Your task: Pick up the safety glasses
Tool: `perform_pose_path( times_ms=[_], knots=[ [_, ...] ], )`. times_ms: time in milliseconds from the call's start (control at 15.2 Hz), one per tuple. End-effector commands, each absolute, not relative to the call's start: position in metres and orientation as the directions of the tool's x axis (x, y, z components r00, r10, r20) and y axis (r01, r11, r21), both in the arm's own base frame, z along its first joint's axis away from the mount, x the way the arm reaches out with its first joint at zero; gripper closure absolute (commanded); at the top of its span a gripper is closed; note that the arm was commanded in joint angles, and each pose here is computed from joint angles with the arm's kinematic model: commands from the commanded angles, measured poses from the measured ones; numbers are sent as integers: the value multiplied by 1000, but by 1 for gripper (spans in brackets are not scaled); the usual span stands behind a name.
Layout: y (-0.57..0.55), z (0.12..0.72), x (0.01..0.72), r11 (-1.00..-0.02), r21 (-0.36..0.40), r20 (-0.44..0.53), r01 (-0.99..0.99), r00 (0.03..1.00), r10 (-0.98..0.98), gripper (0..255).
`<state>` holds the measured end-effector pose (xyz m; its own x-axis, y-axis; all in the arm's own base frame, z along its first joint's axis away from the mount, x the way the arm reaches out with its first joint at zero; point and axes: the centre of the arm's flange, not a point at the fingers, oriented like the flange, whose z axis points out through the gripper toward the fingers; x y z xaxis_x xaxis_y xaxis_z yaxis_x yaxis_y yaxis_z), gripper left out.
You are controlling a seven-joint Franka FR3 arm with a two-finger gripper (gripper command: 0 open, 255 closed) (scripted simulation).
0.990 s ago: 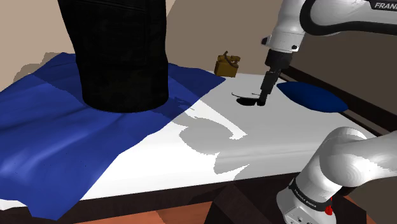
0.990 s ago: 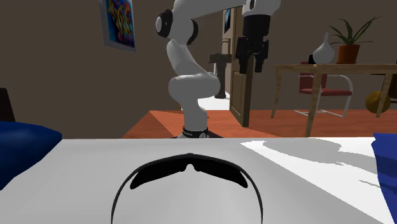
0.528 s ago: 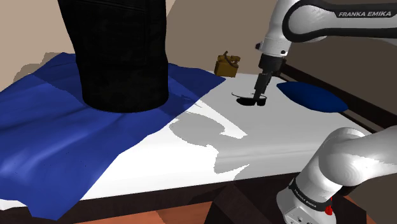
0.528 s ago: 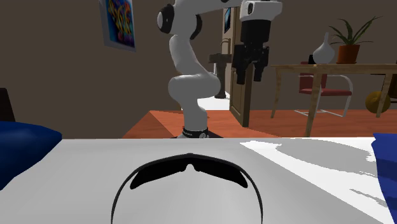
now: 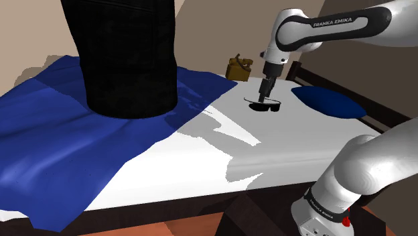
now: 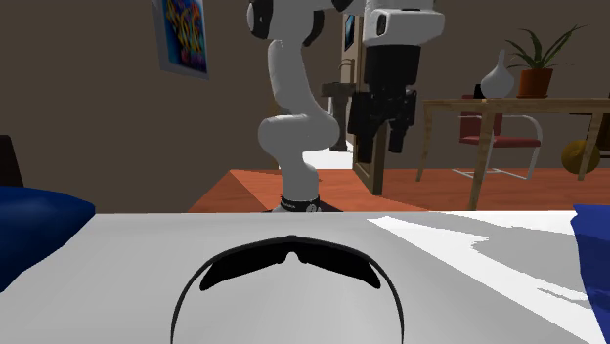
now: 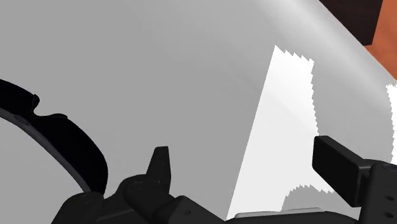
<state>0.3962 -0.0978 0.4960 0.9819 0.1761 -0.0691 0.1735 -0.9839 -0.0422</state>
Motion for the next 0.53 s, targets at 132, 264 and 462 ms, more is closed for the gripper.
perform_pose_path(
  times_ms=[132, 264, 462],
  knots=[
    [-137, 476, 427, -984, -47, -73, 173, 982, 176, 0],
    [-157, 465, 443, -984, -50, -75, 173, 982, 176, 0],
    [-186, 449, 466, -984, -54, -78, 172, 981, 176, 0]
  ],
)
